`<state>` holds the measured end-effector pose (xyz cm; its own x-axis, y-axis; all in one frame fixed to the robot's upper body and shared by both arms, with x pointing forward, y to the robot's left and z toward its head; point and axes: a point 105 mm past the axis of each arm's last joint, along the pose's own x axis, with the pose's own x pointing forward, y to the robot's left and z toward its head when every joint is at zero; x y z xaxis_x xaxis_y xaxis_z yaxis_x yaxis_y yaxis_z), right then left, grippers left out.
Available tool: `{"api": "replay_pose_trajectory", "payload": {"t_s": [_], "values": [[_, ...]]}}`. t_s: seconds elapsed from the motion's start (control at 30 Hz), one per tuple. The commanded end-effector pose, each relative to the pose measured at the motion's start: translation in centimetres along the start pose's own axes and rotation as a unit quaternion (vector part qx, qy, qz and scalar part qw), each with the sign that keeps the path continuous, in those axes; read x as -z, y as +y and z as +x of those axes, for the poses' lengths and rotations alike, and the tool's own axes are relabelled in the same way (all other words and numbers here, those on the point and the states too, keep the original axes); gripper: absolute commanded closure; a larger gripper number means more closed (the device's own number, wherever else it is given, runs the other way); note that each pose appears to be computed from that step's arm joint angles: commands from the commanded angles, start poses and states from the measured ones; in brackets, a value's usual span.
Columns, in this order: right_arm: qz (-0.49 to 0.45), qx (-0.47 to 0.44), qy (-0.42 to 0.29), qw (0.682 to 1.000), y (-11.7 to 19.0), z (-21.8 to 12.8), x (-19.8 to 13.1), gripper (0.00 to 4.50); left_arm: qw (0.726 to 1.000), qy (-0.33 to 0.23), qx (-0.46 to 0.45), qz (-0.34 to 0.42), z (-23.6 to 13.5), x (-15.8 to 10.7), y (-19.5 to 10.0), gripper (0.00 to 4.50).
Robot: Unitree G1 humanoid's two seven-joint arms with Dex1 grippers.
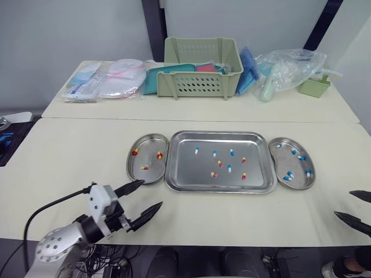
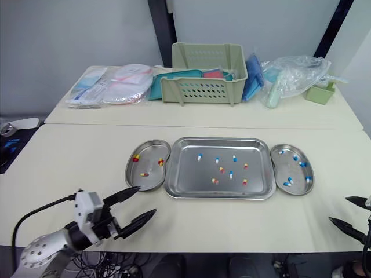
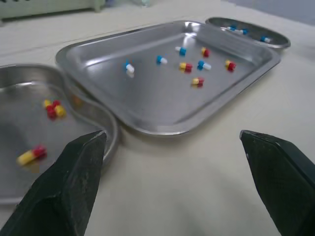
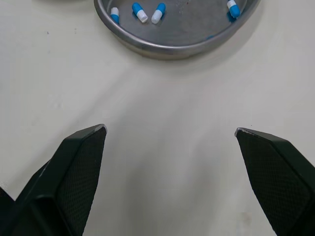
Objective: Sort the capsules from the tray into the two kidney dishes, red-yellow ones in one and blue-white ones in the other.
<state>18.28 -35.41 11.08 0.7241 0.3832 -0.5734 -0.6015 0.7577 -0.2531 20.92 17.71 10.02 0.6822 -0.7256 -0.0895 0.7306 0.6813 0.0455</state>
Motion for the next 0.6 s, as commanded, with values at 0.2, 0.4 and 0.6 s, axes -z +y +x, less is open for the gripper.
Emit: {"api": "replay_pose_trajectory", "payload": {"t_s": [0.2, 0.4, 0.6], "values": [[-0.016, -0.039, -0.03, 0.999, 3.0, -0.5, -2.7, 0.09, 1.0, -0.012, 0.004, -0.004, 1.4, 0.8, -0.8, 0.0], [-0.019, -0.164, -0.086, 0.983, 10.2, 2.0, -7.1, 0.09, 1.0, -0.02, 0.013, -0.005, 2.1, 0.9, -1.0, 0.0], [-0.026, -0.162, -0.169, 0.972, 13.3, 6.1, -11.7, 0.09, 1.0, -0.024, 0.019, -0.004, 2.7, 0.4, -1.4, 0.0]]}}
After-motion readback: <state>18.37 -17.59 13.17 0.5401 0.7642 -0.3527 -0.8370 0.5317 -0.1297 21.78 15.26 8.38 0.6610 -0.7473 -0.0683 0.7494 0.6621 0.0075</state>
